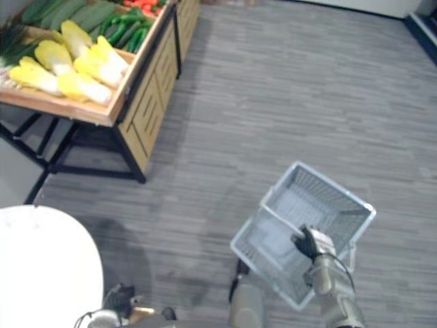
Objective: Pick vegetable in the basket
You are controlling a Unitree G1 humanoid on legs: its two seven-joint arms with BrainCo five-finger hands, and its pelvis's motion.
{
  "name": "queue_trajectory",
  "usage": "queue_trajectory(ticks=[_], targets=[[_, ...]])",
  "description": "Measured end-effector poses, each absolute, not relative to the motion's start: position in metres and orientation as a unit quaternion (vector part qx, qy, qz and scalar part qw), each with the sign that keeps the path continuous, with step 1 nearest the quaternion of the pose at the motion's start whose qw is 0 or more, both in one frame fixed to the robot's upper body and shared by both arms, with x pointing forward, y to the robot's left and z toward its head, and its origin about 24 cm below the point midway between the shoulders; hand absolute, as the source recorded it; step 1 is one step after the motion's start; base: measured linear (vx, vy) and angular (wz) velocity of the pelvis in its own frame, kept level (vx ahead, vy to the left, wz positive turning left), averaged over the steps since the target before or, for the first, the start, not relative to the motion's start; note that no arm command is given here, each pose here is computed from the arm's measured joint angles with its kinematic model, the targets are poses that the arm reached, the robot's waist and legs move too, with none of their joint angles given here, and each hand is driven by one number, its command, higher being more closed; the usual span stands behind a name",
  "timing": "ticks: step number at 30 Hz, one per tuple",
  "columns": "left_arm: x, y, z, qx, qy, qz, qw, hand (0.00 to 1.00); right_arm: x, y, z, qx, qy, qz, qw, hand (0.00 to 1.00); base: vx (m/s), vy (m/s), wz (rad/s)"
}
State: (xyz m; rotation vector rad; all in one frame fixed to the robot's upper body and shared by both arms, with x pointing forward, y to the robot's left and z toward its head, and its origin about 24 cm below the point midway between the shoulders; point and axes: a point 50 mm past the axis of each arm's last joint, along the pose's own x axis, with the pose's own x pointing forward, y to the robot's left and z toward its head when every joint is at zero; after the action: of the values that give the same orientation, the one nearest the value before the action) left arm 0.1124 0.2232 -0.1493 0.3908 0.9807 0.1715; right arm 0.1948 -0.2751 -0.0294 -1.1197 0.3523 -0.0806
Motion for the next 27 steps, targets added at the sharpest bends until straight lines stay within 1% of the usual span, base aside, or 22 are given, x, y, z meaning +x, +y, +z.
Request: queue_trajectory(ticks=[1,3,6,10,13,18,22,24,27], targets=[[0.113,0.225,-0.149,0.188,0.465,0.083,0.861,0.0,0.193,-0.274,-0.031,-0.526,0.172,-0.043,0.832,1.0,0.42,-0.336,0.28],[0.114,0.217,-0.15,0.176,0.463,0.082,0.865,0.0,0.194,-0.283,-0.023,-0.535,0.167,-0.058,0.826,1.0,0.4,-0.298,0.13],[0.11,0.207,-0.152,0.156,0.467,0.085,0.866,0.0,0.201,-0.28,-0.019,-0.536,0.153,-0.054,0.828,1.0,0.43,-0.35,-0.12],[0.106,0.213,-0.153,0.132,0.474,0.118,0.862,0.0,0.192,-0.283,-0.02,-0.542,0.159,-0.05,0.824,1.0,0.45,-0.361,0.07],[0.107,0.215,-0.152,0.128,0.47,0.126,0.864,0.0,0.187,-0.287,-0.022,-0.548,0.167,-0.049,0.818,1.0,0.32,-0.175,-0.05],[0.107,0.219,-0.151,0.134,0.471,0.13,0.862,0.0,0.182,-0.291,-0.023,-0.55,0.177,-0.051,0.814,1.0,0.23,0.009,0.15],[0.095,0.213,-0.155,0.136,0.488,0.126,0.853,0.0,0.176,-0.296,-0.031,-0.549,0.2,-0.051,0.81,1.0,0.28,0.181,0.15],[0.083,0.211,-0.159,0.134,0.505,0.127,0.843,0.0,0.176,-0.289,-0.039,-0.545,0.206,-0.034,0.812,1.0,0.31,0.219,-0.21],[0.079,0.215,-0.159,0.133,0.509,0.142,0.839,0.0,0.184,-0.272,-0.042,-0.545,0.186,0.0,0.818,1.0,0.29,0.164,-0.01]])
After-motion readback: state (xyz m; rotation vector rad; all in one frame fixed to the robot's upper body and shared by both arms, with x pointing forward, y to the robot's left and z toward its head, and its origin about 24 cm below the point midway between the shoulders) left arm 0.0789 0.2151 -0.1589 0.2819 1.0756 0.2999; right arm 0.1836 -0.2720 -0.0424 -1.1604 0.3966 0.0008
